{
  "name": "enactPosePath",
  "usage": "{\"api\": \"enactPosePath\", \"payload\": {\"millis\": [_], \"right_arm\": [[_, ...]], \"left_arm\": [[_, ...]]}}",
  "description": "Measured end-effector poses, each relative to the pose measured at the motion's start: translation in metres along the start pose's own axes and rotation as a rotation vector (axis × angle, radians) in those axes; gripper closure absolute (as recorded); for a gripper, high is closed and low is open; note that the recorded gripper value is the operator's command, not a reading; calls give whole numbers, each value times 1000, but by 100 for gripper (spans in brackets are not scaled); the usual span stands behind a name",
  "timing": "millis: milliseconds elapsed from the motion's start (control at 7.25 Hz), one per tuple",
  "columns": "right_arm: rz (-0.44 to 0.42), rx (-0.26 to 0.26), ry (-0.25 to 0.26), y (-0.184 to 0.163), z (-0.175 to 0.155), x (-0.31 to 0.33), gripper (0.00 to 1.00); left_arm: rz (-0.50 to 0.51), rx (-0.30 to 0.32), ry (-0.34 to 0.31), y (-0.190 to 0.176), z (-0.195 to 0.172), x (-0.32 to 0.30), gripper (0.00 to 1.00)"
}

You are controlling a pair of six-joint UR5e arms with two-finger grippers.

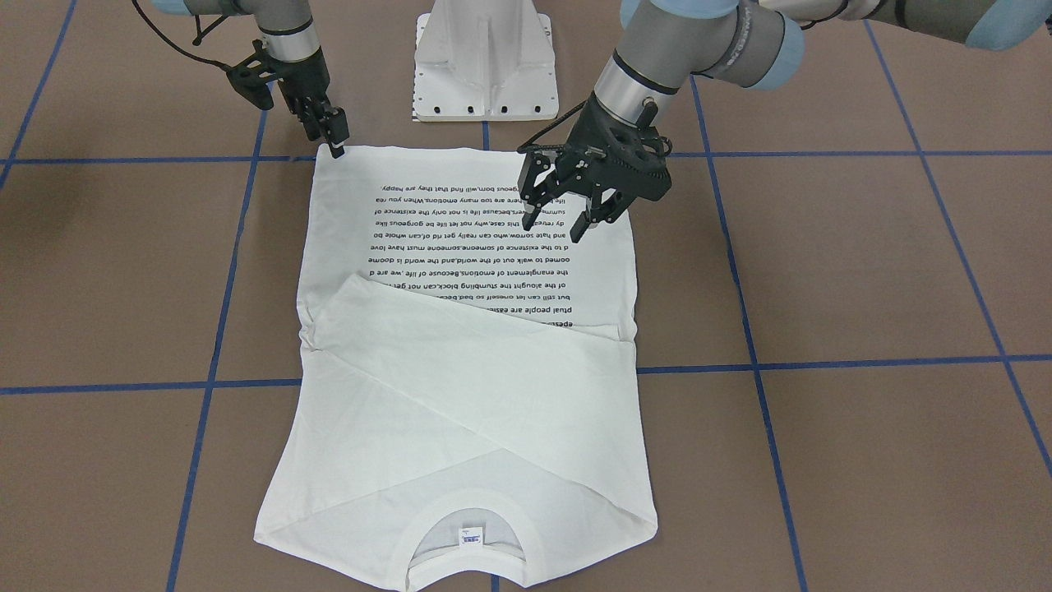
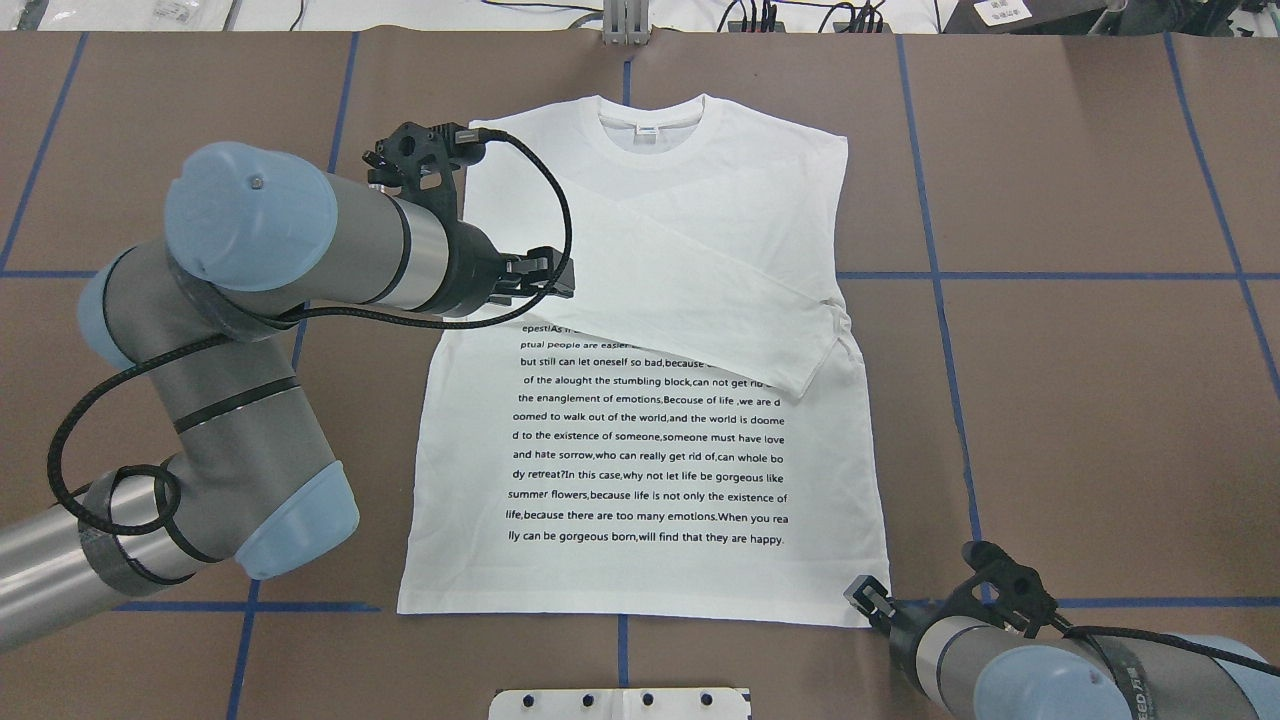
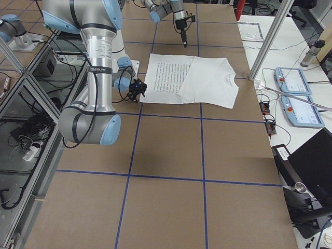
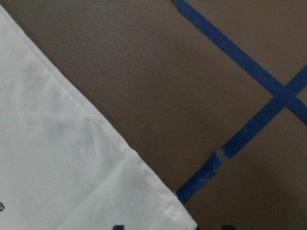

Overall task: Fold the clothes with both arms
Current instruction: 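Lower both grippers onto the hem corners and grasp them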

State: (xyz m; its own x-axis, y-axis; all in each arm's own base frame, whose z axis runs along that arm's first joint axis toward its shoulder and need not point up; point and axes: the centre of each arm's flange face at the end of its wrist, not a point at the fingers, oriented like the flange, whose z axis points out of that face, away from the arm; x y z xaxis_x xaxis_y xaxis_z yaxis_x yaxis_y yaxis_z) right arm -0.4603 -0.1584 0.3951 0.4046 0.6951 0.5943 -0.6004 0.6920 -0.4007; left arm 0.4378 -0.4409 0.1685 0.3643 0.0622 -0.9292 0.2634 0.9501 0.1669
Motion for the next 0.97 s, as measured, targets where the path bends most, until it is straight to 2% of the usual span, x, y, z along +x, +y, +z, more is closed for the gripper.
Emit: {"api": "enactPosePath", "payload": {"millis": [414,690,966], "right_arm": [[-4,6,7,-3,2,4,100],[0,-8,-7,-2,-8,-1,100],[11,-25,-32,-2,-22,-10,100]], "left_arm": [[-4,-4,-6,2,1,-3,29],[-49,-12,-29,8,0,-20,29],[-163,-59,-69,49,-10,-63,31]]}}
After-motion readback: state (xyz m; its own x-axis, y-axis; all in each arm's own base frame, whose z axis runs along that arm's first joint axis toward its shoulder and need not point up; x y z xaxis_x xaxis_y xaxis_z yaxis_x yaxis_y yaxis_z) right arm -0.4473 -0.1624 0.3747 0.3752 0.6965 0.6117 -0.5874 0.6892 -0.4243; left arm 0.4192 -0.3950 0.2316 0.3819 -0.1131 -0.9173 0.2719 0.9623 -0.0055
